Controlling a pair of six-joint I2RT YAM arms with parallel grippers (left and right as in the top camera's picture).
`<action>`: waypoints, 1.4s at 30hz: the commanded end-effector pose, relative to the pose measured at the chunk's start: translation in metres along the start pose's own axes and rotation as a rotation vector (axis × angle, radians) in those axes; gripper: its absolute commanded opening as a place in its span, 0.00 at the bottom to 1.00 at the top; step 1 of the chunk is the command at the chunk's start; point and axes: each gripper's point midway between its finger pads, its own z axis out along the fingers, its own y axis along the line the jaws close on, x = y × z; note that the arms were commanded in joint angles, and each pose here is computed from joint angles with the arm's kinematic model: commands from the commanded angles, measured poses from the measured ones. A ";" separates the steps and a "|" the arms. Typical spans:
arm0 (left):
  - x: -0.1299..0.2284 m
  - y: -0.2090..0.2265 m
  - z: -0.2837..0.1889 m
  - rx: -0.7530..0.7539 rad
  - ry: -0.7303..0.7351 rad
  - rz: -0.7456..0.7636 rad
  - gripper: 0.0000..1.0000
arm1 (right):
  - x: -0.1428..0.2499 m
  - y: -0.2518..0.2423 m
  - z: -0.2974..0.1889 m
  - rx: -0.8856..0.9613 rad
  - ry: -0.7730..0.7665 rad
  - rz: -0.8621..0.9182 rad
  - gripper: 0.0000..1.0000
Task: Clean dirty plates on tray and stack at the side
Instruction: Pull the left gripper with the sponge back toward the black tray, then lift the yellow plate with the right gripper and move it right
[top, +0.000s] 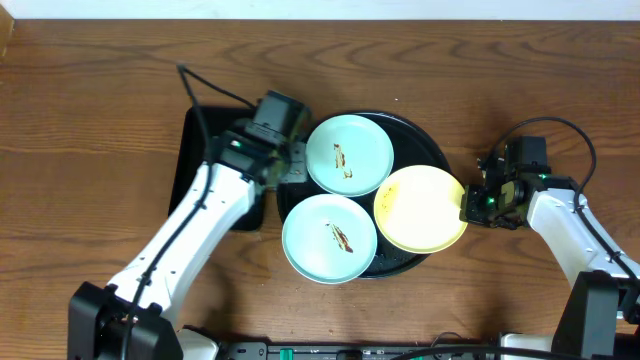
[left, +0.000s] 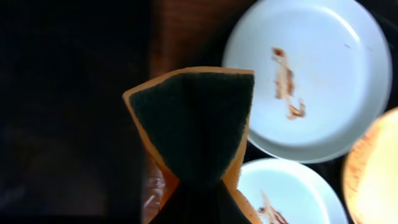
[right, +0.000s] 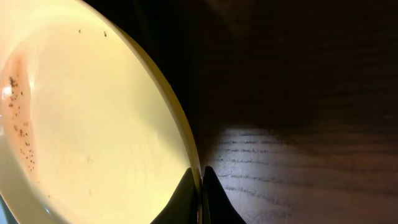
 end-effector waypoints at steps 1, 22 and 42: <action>-0.006 0.011 -0.007 -0.012 -0.017 -0.039 0.07 | 0.000 0.001 0.000 -0.009 -0.005 0.008 0.01; -0.005 0.014 -0.007 -0.018 -0.011 -0.045 0.08 | -0.072 0.018 -0.102 0.217 -0.458 -0.170 0.01; -0.004 0.015 -0.007 -0.021 -0.005 -0.044 0.08 | -0.085 0.098 -0.141 0.642 -0.731 -0.649 0.01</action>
